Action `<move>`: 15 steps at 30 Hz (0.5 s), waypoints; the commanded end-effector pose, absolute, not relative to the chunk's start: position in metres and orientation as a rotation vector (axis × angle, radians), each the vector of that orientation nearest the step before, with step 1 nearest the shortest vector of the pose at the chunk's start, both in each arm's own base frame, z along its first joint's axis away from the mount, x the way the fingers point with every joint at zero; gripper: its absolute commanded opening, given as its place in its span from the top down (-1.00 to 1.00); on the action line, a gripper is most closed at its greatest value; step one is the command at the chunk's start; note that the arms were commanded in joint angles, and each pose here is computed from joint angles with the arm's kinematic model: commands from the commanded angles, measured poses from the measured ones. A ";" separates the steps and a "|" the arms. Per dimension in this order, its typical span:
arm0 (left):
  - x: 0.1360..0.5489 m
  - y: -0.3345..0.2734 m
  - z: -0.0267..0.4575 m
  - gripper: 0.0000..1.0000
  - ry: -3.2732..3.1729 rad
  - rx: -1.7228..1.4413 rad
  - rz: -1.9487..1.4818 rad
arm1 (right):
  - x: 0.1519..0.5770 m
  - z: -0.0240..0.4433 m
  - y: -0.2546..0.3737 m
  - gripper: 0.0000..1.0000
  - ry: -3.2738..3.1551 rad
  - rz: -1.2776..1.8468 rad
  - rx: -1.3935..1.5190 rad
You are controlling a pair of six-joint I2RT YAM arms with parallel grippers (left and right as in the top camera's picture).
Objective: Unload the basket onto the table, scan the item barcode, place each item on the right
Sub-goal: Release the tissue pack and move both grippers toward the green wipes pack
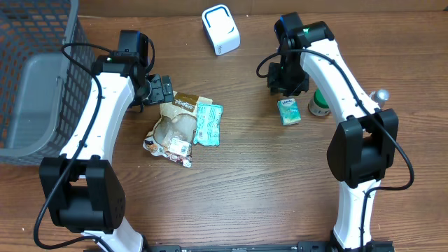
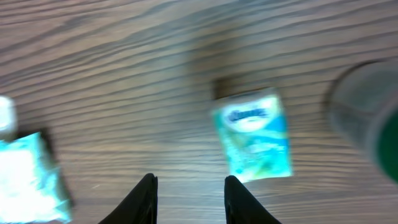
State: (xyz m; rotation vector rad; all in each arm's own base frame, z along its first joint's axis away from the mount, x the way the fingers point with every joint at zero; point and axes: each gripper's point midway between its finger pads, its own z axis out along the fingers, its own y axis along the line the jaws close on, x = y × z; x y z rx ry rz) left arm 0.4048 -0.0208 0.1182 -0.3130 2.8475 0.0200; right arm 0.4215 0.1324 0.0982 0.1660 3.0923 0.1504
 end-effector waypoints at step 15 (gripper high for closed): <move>0.408 -0.020 0.125 -0.99 2.826 -0.317 0.022 | 0.400 0.118 0.287 0.09 2.948 0.634 -0.249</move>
